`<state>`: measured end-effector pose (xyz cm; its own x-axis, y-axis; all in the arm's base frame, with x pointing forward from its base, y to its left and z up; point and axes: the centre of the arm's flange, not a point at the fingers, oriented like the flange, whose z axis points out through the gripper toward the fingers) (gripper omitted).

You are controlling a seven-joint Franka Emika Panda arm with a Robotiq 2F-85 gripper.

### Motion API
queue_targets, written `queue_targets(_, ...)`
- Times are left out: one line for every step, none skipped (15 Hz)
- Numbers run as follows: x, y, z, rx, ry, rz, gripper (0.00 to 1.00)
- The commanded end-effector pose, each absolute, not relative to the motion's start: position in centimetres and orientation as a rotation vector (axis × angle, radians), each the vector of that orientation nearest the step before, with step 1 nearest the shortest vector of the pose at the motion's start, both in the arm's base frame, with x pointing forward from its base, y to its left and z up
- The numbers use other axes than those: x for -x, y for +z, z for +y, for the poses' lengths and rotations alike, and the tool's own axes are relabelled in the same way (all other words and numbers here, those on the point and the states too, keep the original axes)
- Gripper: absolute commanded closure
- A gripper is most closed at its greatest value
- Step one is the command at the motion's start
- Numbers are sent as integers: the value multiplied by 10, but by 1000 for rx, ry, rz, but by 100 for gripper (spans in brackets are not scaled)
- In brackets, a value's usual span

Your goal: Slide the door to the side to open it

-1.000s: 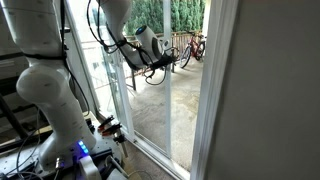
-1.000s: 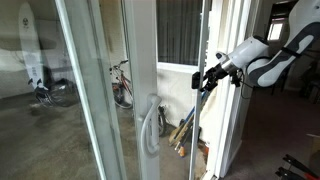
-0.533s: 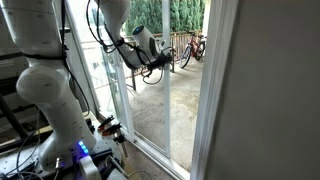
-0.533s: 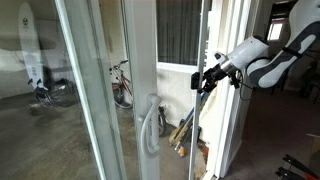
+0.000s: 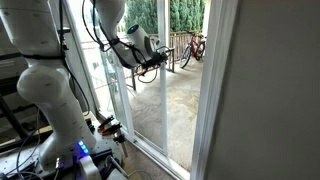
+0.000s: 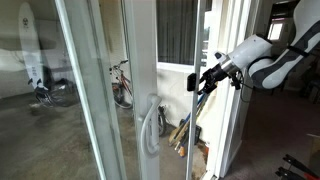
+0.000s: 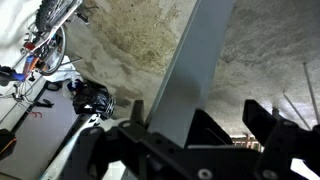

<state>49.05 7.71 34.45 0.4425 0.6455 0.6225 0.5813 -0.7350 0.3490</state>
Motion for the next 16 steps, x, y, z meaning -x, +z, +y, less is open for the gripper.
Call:
queue_targets(-448, 348, 115, -2623, 1214, 1100, 0)
queue_targets(-442, 346, 124, -2632, 1220, 1096, 0)
queue_targets(-434, 347, 129, -2641, 1224, 1085, 0)
queue_targets(-421, 355, 126, -2644, 1228, 1085, 0)
queue_targets(-411, 355, 134, -2649, 1239, 1083, 0)
queue_targets(-401, 356, 139, -2659, 1248, 1080, 0)
queue_targets(-392, 356, 143, -2664, 1253, 1077, 0)
queue_targets(-384, 355, 145, -2670, 1259, 1071, 0)
queue_targets(-376, 355, 146, -2672, 1261, 1067, 0)
queue_targets(-371, 355, 145, -2693, 1250, 1046, 0)
queue_targets(-366, 354, 145, -2710, 1236, 1022, 0)
queue_targets(-390, 355, 146, -2716, 1238, 1045, 0)
queue_targets(-386, 355, 149, -2718, 1239, 1049, 0)
queue_targets(-387, 357, 150, -2715, 1244, 1050, 0)
queue_targets(-389, 358, 149, -2714, 1248, 1046, 0)
queue_targets(-391, 358, 148, -2715, 1248, 1041, 0)
